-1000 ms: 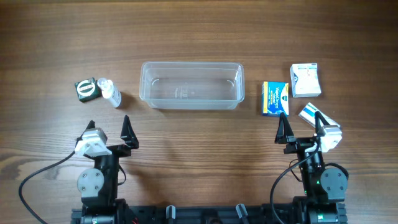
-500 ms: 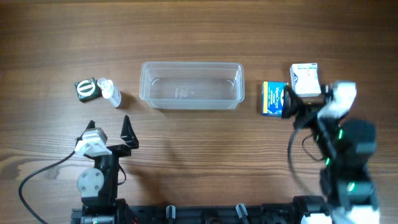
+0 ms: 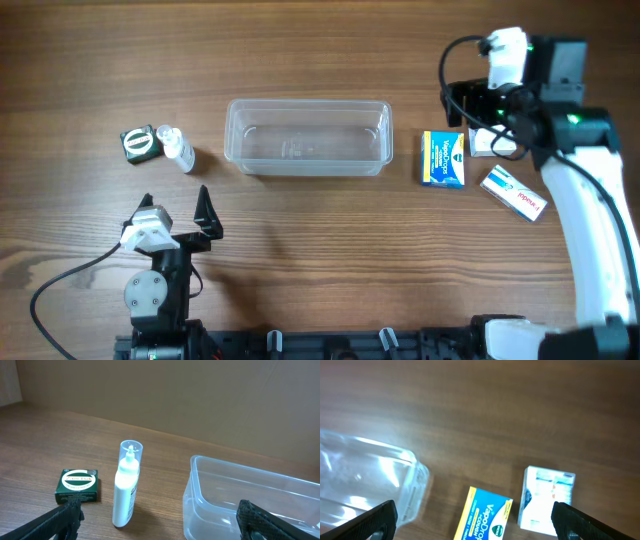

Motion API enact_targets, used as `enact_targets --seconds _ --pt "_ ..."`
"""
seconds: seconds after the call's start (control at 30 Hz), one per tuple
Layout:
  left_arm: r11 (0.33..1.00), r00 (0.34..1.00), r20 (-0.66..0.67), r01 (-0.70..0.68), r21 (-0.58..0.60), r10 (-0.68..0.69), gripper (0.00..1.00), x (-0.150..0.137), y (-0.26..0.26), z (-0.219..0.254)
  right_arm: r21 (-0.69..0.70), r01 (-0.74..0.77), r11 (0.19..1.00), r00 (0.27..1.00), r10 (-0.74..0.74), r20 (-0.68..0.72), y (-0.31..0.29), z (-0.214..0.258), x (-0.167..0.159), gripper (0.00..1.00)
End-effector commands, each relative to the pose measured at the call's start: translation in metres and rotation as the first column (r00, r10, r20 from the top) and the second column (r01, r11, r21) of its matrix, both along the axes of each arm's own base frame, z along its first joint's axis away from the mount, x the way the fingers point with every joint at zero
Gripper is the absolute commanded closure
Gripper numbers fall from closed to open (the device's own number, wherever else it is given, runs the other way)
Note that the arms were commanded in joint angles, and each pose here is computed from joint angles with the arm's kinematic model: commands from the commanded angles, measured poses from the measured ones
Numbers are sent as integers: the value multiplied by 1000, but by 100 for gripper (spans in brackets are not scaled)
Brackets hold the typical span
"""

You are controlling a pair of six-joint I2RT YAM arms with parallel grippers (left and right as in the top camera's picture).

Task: Pack container
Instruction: 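Reach right gripper to the white Hansaplast box and grasp it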

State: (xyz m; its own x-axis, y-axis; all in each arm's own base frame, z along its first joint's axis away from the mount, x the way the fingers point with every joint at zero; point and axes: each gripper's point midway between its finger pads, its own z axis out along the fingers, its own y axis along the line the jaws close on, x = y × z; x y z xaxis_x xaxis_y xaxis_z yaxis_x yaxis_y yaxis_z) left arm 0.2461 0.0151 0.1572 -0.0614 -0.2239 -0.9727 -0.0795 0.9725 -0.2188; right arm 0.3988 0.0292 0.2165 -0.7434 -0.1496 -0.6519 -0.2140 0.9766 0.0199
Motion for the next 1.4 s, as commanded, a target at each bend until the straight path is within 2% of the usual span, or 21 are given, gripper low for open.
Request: enact_targets --seconds 0.0,0.27,0.43,0.77,0.87,0.93,1.37 --pt "1000 1000 -3 3 18 -3 0 0 0 -2 -19 -12 1000 998 11 -66 -4 -29 13 0" --pt "1000 1000 -3 3 18 -3 0 0 0 -2 -23 251 968 943 -249 -219 -48 -91 24 0" --pt "1000 1000 -3 3 18 -3 0 0 0 -2 -33 323 946 896 -317 -311 -73 -124 18 0" --pt "1000 1000 -3 2 18 -2 0 0 0 -2 -87 235 968 903 -251 -349 -86 -148 16 0" --pt "1000 1000 -3 2 18 -2 0 0 0 -2 -103 240 965 897 -262 -357 -91 -155 17 0" --pt "1000 1000 -3 3 18 -3 0 0 0 -2 -163 269 949 878 -312 -364 -107 -167 16 0" --pt "1000 1000 -3 3 18 -3 0 0 0 -2 -165 269 949 874 -312 -372 -119 -183 19 0"
